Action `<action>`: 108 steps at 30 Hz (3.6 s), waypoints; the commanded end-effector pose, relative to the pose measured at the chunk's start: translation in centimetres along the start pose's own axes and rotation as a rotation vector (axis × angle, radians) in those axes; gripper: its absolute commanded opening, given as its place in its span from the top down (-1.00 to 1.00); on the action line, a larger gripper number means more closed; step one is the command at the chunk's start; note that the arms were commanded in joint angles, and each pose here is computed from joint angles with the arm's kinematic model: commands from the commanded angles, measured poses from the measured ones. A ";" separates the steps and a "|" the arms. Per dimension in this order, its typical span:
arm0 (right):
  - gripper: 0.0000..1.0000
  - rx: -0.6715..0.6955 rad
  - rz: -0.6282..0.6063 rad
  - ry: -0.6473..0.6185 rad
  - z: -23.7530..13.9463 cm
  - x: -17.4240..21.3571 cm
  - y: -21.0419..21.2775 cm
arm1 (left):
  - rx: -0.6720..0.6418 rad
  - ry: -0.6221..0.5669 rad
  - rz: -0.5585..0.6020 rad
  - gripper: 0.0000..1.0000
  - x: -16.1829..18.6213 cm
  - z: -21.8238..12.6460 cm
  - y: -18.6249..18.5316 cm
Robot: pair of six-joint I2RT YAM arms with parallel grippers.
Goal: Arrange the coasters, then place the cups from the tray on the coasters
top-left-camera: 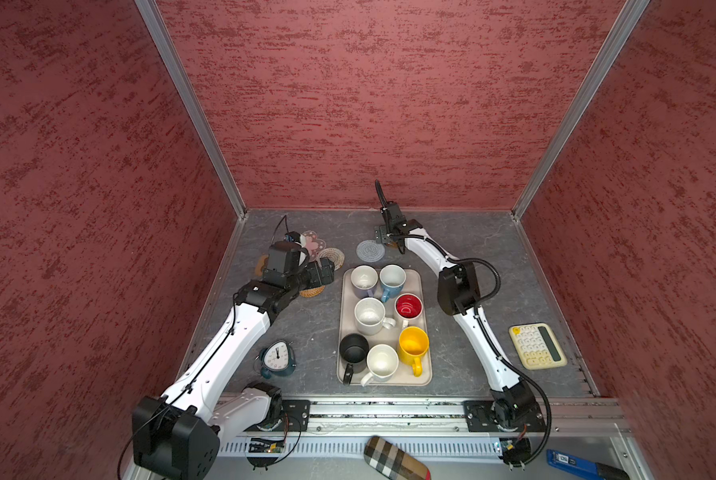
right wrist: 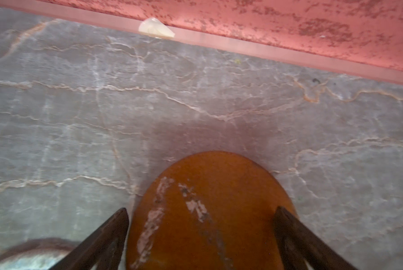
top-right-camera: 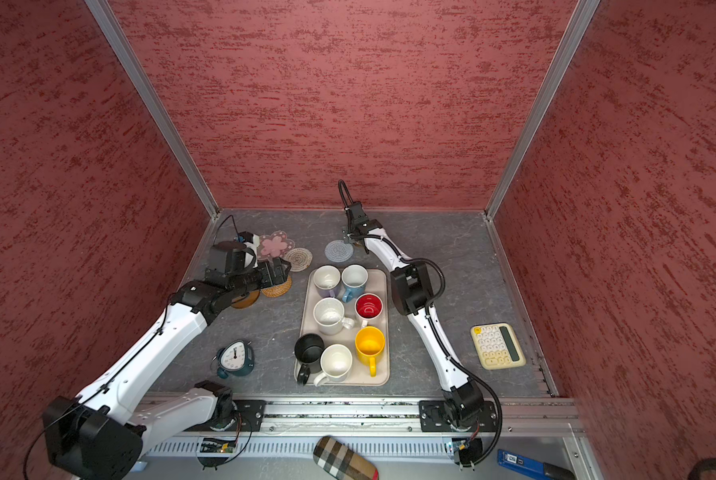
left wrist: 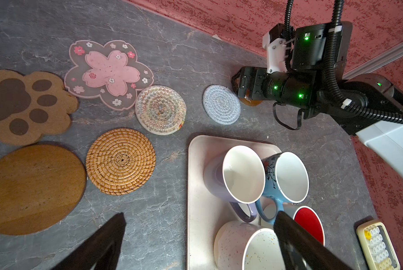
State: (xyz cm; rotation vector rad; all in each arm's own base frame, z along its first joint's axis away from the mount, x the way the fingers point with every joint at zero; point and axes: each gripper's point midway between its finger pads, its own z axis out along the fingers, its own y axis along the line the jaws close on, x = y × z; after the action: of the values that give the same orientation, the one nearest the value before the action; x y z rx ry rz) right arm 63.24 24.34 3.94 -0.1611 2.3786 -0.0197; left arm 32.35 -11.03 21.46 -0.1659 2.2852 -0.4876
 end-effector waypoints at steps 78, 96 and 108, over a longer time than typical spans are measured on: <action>-0.97 0.240 0.132 0.305 -2.2 7.7 -18.1 | 0.151 0.001 -0.035 -1.00 0.3 7.1 -3.3; -0.95 0.282 0.219 0.322 -3.9 10.7 -24.7 | 0.099 0.004 -0.061 -0.99 0.9 8.1 -2.0; -0.97 0.197 0.262 0.191 -6.5 6.7 -23.7 | -0.047 0.079 -0.144 -0.71 0.0 9.1 2.3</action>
State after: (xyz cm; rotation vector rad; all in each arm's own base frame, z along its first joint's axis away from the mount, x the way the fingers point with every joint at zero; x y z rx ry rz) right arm 56.88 -0.94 3.34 0.2740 2.5758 -0.2164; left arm 38.37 -12.59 14.45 -0.3126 2.3568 -0.5667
